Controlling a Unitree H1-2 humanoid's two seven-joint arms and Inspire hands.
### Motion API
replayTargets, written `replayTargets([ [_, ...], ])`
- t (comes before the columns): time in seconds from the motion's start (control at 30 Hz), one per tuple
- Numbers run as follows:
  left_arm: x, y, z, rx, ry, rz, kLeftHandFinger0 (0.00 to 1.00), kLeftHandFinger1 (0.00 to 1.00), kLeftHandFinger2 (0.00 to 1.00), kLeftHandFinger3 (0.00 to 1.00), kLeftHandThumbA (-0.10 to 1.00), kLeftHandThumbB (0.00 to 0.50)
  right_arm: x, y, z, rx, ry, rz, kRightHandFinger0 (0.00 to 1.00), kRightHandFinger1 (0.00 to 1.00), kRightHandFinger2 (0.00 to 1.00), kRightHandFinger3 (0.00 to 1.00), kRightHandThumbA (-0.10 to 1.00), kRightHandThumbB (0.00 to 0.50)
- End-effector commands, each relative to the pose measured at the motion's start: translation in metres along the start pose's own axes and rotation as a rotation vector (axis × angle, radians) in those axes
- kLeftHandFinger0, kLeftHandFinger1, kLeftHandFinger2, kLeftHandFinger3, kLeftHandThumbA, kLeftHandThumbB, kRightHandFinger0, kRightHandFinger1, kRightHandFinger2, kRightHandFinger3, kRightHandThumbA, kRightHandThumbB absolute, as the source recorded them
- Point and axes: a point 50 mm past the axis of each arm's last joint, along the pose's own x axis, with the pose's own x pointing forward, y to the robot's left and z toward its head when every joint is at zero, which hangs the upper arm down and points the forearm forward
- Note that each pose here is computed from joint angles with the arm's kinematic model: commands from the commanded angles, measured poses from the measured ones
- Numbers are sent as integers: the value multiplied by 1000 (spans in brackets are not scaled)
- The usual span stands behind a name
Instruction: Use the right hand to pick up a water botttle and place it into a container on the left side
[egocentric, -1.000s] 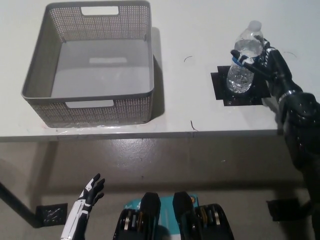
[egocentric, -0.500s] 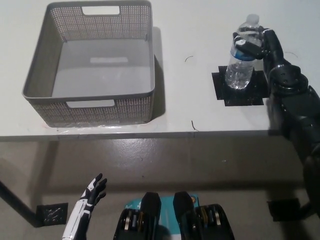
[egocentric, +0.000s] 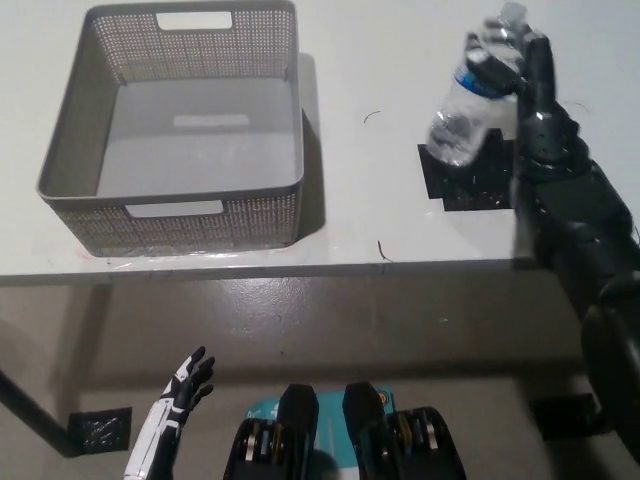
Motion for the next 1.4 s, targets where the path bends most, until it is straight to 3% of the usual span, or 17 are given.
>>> replayTargets([
  [0.0, 3, 2, 7, 8, -56, -4, 1000, 1000, 1000, 1000, 1000, 353, 6, 40, 122, 55, -358, 7, 0, 267, 697, 729, -100, 141],
  [0.1, 2, 3, 7, 12, -62, -6, 1000, 1000, 1000, 1000, 1000, 360, -8, 72, 153, 101, -405, 64, 0, 312, 716, 740, -100, 123],
  [0.17, 3, 3, 8, 21, -60, -1, 1000, 1000, 1000, 1000, 1000, 366, -21, 93, 167, 119, -427, 86, 0, 234, 635, 739, -100, 130],
  [0.23, 3, 3, 9, 3, -56, -3, 1000, 1000, 1000, 1000, 1000, 378, -33, 113, 179, 123, -466, 122, 0, 261, 718, 786, -100, 135],
  [0.47, 3, 1, 12, 17, -67, -39, 1000, 1000, 1000, 1000, 1000, 357, -70, 172, 190, 140, -477, 252, 0, 297, 744, 789, -100, 119],
  [0.5, 4, 0, 13, 18, -72, -42, 1000, 1000, 1000, 1000, 1000, 355, -72, 176, 189, 139, -484, 264, 169, 311, 730, 772, -100, 123],
  [0.53, 5, 0, 13, 20, -77, -48, 1000, 1000, 1000, 1000, 1000, 350, -76, 183, 186, 138, -486, 279, 236, 166, 618, 707, -100, 128],
  [0.6, 7, -1, 14, 25, -79, -59, 1000, 1000, 1000, 1000, 1000, 354, -83, 193, 180, 138, -477, 303, 14, 2, 512, 653, -100, 118],
  [0.7, 7, -1, 16, 36, -83, -61, 1000, 1000, 1000, 1000, 1000, 361, -90, 206, 168, 98, -456, 326, 0, 175, 725, 792, -100, 108],
  [0.9, 9, 2, 23, 45, -95, -66, 1000, 1000, 1000, 1000, 1000, 394, -91, 211, 126, 30, -397, 344, 0, 329, 782, 828, -100, 109],
  [1.0, 8, 1, 26, 51, -98, -71, 1000, 1000, 1000, 1000, 1000, 358, -87, 204, 98, -1, -366, 327, 0, 332, 785, 841, -100, 107],
  [1.1, 9, 1, 26, 50, -99, -75, 1000, 1000, 1000, 1000, 1000, 357, -84, 198, 84, -54, -351, 280, 107, 414, 820, 860, -87, 176],
  [1.13, 9, 0, 27, 43, -99, -67, 1000, 1000, 1000, 1000, 1000, 360, -81, 193, 77, -77, -347, 288, 529, 774, 1000, 1000, 260, 250],
  [1.17, 10, 0, 27, 41, -101, -73, 1000, 1000, 1000, 1000, 1000, 357, -80, 190, 74, -81, -343, 315, 711, 978, 1000, 1000, 427, 313],
  [1.2, 11, -1, 28, 40, -102, -85, 1000, 1000, 1000, 1000, 1000, 359, -78, 187, 69, -93, -342, 369, 929, 1000, 1000, 1000, 540, 374],
  [1.27, 11, 0, 28, 36, -99, -94, 1000, 1000, 1000, 1000, 1000, 372, -74, 180, 62, -180, -332, 451, 1000, 1000, 1000, 1000, 778, 470],
  [1.37, 12, 0, 27, 32, -102, -100, 1000, 1000, 1000, 1000, 1000, 351, -73, 177, 58, -231, -353, 454, 1000, 1000, 1000, 1000, 800, 500],
])
